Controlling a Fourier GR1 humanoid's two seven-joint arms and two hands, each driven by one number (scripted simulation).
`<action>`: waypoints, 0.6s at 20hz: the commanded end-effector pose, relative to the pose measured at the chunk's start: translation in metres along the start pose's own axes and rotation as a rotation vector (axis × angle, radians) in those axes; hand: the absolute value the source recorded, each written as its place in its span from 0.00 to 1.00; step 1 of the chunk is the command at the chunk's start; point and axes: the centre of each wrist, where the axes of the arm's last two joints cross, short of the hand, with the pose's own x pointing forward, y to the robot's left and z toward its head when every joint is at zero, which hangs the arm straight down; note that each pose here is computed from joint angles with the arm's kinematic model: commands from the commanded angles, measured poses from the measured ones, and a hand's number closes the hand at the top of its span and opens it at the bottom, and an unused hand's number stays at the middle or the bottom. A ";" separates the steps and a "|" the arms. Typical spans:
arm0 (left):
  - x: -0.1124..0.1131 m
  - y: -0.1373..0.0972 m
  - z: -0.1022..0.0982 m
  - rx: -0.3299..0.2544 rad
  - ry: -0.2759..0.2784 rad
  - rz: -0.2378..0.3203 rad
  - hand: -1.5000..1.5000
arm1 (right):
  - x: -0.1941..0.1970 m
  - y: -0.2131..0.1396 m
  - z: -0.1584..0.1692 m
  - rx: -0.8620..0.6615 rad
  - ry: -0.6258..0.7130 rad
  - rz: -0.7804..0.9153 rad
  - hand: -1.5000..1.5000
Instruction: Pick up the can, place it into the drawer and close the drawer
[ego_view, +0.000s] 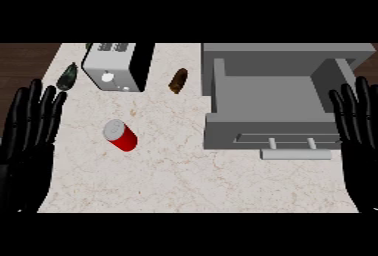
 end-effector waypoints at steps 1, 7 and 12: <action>0.001 0.018 -0.019 -0.114 -0.036 0.066 0.00 | -0.002 -0.001 0.014 0.006 0.020 0.015 0.00; -0.026 0.003 0.000 -0.606 0.232 0.159 0.00 | -0.022 -0.011 0.010 -0.071 0.240 0.070 0.00; -0.014 0.058 -0.021 -0.677 0.263 0.184 0.00 | -0.009 -0.016 0.019 -0.102 0.314 0.096 0.00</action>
